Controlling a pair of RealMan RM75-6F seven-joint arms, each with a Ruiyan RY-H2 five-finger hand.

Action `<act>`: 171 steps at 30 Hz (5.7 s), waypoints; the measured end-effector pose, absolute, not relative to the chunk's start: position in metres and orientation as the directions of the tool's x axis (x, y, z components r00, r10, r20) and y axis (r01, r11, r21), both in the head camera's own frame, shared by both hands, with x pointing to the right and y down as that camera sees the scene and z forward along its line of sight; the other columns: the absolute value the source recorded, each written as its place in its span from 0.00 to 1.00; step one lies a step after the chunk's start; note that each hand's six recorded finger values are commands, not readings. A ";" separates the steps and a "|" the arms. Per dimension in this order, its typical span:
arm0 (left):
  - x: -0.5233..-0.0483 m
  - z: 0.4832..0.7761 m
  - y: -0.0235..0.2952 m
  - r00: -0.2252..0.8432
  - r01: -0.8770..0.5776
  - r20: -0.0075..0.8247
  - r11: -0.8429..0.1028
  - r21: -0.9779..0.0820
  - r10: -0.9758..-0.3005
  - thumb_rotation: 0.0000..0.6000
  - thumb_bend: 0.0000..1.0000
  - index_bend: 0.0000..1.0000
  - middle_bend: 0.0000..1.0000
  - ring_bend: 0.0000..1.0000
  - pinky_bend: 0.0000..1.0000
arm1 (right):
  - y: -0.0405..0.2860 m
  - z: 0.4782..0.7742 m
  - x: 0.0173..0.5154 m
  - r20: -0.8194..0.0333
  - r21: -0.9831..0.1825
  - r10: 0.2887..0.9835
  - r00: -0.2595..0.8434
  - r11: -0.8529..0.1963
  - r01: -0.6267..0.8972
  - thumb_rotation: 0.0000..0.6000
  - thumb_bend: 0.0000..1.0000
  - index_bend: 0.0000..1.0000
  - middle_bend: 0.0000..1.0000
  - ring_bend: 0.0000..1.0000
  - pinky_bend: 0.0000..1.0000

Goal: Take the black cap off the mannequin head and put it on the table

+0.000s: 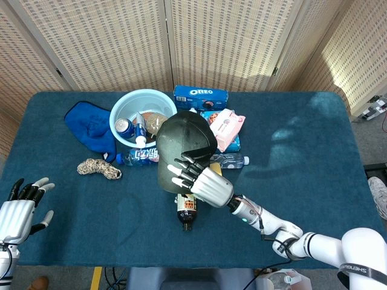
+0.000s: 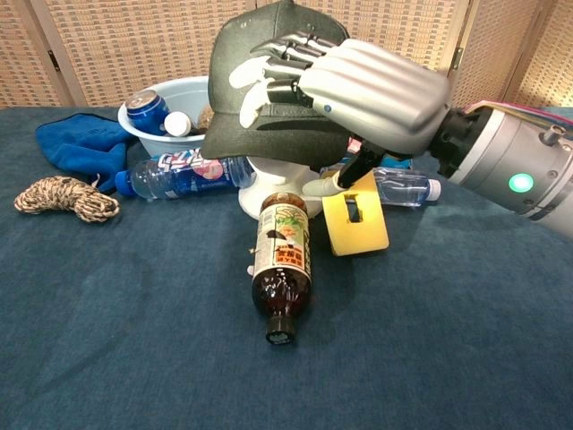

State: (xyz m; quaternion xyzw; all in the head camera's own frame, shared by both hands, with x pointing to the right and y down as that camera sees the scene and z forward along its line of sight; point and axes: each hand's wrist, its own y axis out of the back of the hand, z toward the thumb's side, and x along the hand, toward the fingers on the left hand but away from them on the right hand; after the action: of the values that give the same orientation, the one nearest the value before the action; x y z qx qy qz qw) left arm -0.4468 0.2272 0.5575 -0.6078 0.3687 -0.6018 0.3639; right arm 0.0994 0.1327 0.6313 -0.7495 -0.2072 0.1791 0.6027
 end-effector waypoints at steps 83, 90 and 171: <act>-0.462 0.555 0.229 0.005 -0.042 0.460 -0.460 -0.887 -0.888 1.00 0.29 0.25 0.16 0.16 0.02 | -0.025 0.563 0.046 0.369 -0.930 0.685 0.629 0.270 0.251 1.00 0.49 0.74 0.40 0.15 0.00; -0.465 0.555 0.230 -0.001 -0.045 0.460 -0.459 -0.887 -0.888 1.00 0.29 0.25 0.16 0.16 0.02 | -0.047 0.547 0.061 0.439 -0.898 0.719 0.539 0.364 0.246 1.00 0.49 0.76 0.42 0.16 0.00; -0.450 0.572 0.236 0.072 -0.062 0.509 -0.513 -0.856 -0.858 1.00 0.29 0.25 0.16 0.16 0.02 | 0.133 0.643 0.317 0.058 -0.997 0.959 0.277 0.068 -0.029 1.00 0.18 0.48 0.31 0.12 0.00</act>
State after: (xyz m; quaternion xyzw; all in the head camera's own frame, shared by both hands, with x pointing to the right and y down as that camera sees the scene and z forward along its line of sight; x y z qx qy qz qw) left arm -0.4496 0.2357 0.5724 -0.6471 0.3553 -0.5811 0.3426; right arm 0.3172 0.1329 0.6425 -0.5389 -0.4313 0.4188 0.5901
